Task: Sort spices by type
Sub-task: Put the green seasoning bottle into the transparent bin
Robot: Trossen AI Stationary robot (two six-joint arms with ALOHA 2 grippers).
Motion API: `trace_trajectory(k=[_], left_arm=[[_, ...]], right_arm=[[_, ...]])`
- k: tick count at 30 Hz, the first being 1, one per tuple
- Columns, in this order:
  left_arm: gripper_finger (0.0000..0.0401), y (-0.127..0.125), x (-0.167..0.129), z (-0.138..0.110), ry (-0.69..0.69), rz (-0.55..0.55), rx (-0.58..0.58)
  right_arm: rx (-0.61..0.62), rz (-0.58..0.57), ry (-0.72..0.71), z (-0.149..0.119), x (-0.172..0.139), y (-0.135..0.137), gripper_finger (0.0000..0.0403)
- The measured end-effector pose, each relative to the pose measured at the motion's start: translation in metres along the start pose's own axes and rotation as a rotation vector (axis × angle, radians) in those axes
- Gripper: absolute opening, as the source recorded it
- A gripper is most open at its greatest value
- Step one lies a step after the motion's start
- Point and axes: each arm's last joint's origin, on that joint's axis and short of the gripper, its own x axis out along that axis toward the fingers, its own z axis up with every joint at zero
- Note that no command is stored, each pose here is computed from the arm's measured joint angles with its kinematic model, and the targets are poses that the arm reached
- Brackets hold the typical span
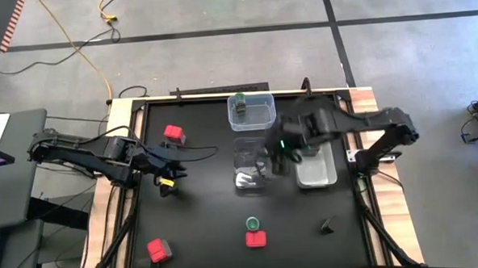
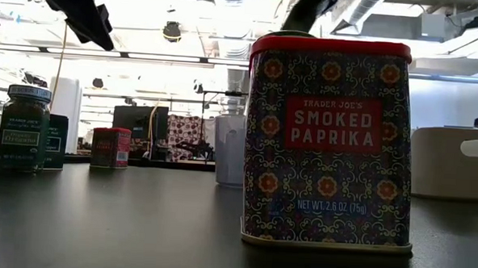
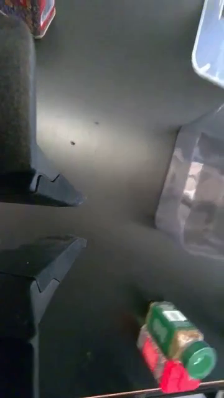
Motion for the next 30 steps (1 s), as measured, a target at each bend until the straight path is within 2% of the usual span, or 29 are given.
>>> trace_trajectory(k=[3,8,18,23,30], left_arm=[[0.0075,0.001,0.0,0.001,-0.022,0.03,-0.01],[0.0075,0.004,0.0,0.003,-0.038,0.07,-0.025],[0.0075,0.012,0.001,0.008,-0.079,0.132,-0.08],[0.0075,0.014,0.001,0.009,-0.086,0.146,-0.092],[0.0075,0.014,0.001,0.01,-0.097,0.143,-0.112]], right_arm=[[-0.01,-0.057,-0.03,0.007,0.008,-0.038,0.0217],[-0.034,-0.086,0.012,0.007,0.036,-0.089,0.0217],[-0.087,-0.116,0.176,-0.011,0.1,-0.162,0.0217],[-0.139,-0.11,0.236,-0.02,0.132,-0.184,0.0217],[-0.209,-0.072,0.304,-0.03,0.177,-0.19,0.0217]])
